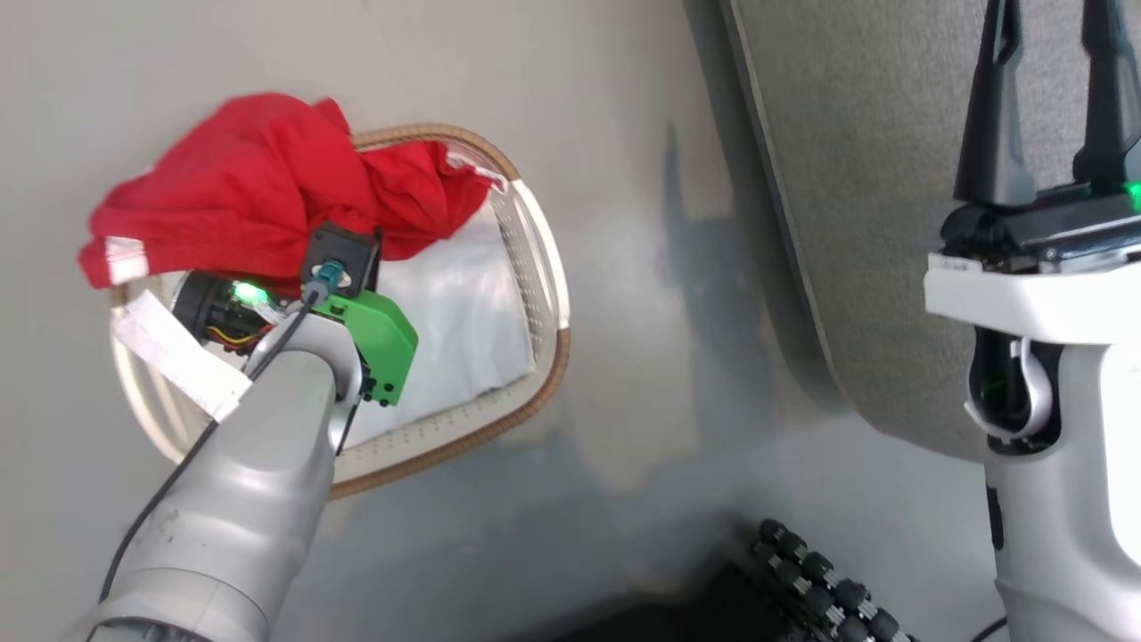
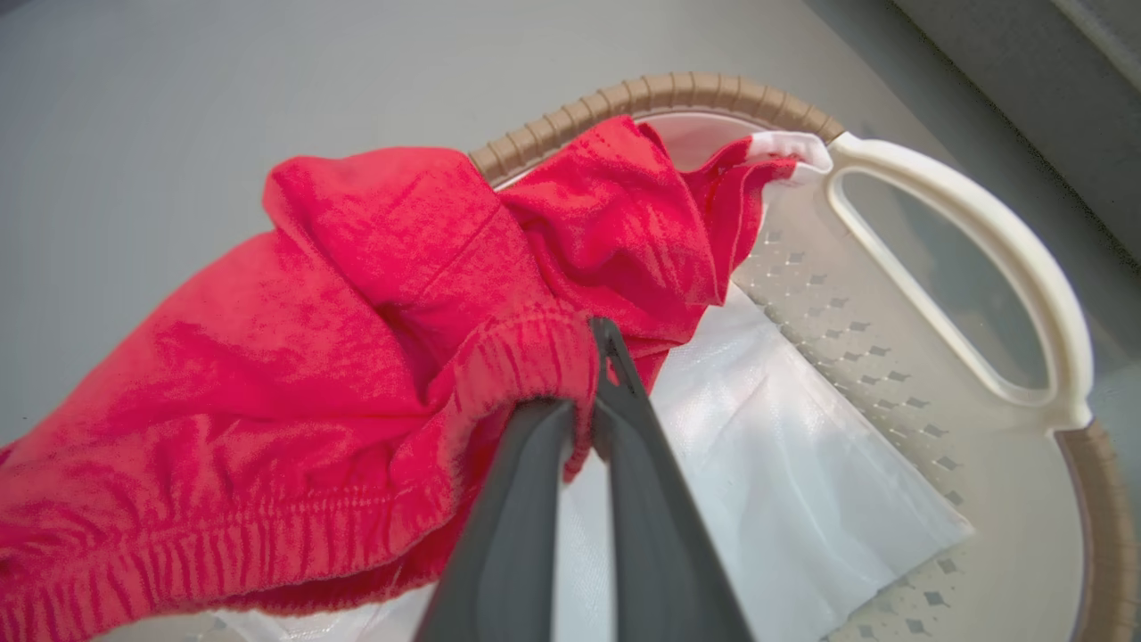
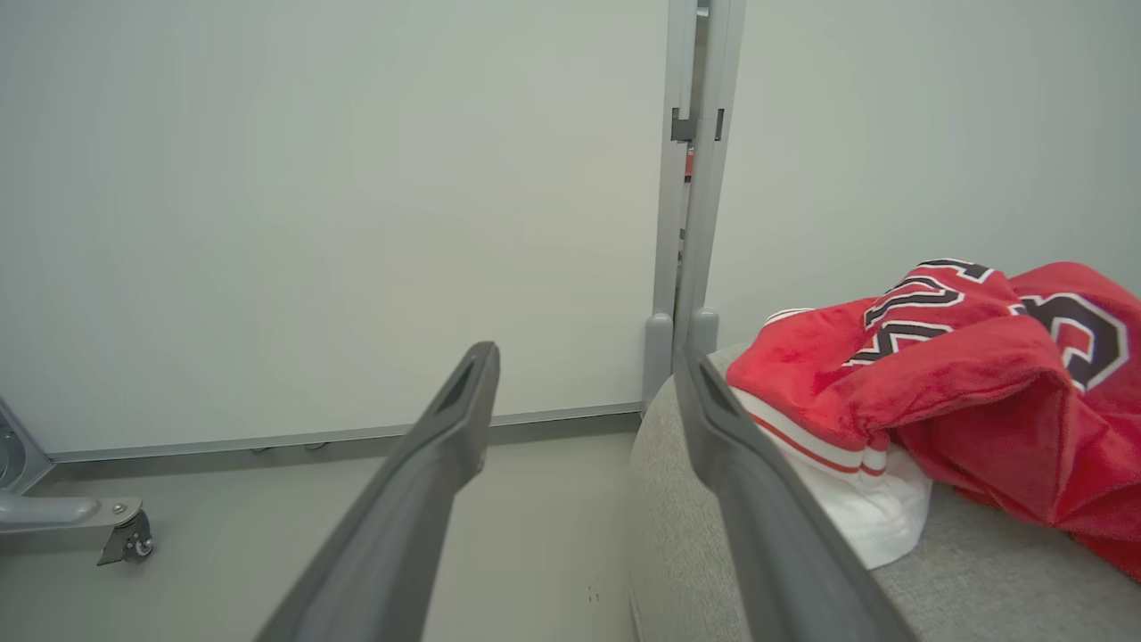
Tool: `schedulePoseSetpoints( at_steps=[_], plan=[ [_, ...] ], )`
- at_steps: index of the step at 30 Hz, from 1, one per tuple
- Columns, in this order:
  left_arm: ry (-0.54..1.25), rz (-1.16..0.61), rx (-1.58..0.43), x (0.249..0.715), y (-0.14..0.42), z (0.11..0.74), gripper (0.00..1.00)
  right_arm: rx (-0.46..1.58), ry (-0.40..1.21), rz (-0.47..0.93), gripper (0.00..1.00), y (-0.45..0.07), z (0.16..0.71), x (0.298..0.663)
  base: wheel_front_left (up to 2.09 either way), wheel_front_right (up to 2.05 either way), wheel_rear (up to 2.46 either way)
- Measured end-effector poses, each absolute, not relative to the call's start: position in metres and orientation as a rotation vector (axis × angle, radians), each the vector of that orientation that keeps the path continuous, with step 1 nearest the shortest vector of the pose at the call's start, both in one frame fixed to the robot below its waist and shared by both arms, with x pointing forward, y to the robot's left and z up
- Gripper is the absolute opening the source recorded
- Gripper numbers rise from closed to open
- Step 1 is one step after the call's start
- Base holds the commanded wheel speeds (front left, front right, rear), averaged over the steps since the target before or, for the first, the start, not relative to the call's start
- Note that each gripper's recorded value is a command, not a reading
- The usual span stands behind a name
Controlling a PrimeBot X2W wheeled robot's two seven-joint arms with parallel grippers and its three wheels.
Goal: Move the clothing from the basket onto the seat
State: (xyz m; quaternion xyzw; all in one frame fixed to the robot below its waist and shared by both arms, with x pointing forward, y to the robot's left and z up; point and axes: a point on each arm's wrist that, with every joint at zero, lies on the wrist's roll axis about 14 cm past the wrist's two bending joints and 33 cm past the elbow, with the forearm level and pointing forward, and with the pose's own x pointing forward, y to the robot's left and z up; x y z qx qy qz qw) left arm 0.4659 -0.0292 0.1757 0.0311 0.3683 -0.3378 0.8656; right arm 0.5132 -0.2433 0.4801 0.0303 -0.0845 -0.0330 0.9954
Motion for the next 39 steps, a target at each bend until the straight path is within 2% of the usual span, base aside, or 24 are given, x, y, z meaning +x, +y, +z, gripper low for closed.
schedulePoseSetpoints(
  at_steps=[10, 23, 33, 39],
  plan=[
    [0.549, -0.748, 0.054, 0.489, -0.038, 0.284, 0.00, 0.087, -0.125, -0.063, 1.00, -0.232, 0.489, 0.476, 0.00, 0.00, 0.00],
    [0.174, -0.819, 0.120, 0.502, -0.056, 0.488, 0.00, 0.139, -0.155, 0.029, 1.00, -0.194, 0.522, 0.430, 0.00, 0.00, 0.00],
    [-0.095, -0.870, 0.175, 0.473, -0.059, 0.651, 0.00, 0.128, -0.278, 0.142, 1.00, -0.158, 0.575, 0.401, 0.00, 0.00, 0.00],
    [-0.194, -0.910, 0.167, 0.448, -0.070, 0.706, 0.00, 0.096, -0.362, 0.221, 1.00, -0.134, 0.608, 0.391, 0.00, 0.00, 0.00]
  ],
)
